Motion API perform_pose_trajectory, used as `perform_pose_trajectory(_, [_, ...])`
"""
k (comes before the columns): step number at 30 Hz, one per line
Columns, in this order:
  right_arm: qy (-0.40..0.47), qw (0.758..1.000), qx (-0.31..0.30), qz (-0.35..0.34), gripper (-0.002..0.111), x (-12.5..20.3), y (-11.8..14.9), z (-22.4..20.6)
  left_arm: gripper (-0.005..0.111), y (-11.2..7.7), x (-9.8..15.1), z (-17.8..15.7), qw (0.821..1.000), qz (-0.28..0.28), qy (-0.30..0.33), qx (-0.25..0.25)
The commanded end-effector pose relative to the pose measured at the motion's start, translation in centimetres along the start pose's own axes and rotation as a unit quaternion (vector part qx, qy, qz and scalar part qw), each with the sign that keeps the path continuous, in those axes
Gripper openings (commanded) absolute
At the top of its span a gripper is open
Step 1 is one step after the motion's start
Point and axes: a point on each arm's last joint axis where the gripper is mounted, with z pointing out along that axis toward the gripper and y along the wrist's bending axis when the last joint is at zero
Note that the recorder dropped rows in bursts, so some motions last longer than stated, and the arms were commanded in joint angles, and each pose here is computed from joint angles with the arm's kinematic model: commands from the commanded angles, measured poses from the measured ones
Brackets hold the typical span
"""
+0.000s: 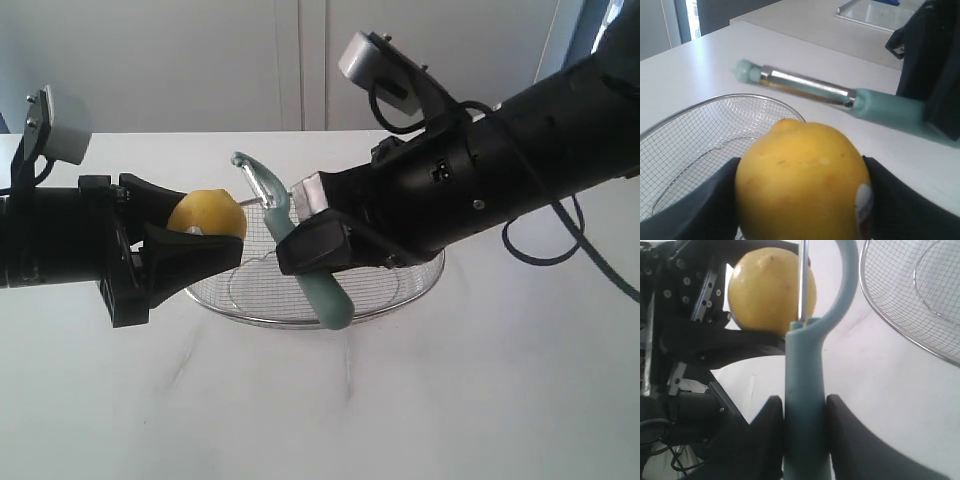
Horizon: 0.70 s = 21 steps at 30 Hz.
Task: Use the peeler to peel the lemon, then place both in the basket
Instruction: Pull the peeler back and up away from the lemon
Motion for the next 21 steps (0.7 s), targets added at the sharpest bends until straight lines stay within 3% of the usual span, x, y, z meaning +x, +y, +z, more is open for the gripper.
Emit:
perform_pose_trajectory(1, [-0.026, 0.999, -0.006, -0.037, 0.000, 0.0, 1.1, -1.6, 0.001, -0.2, -0.5, 0.0, 0.997, 0.076, -0.017, 0.005])
perform_pose_trajectory(8, [-0.067, 0.993, 0.057, -0.080, 0.000, 0.1, 1.4, -3.8, 0.001, -0.2, -0.5, 0.0, 0.997, 0.076, -0.017, 0.005])
perform_pose_trajectory(15, [-0.083, 0.983, 0.154, -0.057, 0.000, -0.2, -0.1, -4.5, 0.001, -0.1, -0.5, 0.0, 0.997, 0.076, -0.016, 0.004])
perform_pose_trajectory(21, [-0.083, 0.975, 0.191, -0.079, 0.000, -0.4, -1.0, -4.4, 0.001, -0.1, -0.5, 0.0, 0.997, 0.069, -0.016, 0.004])
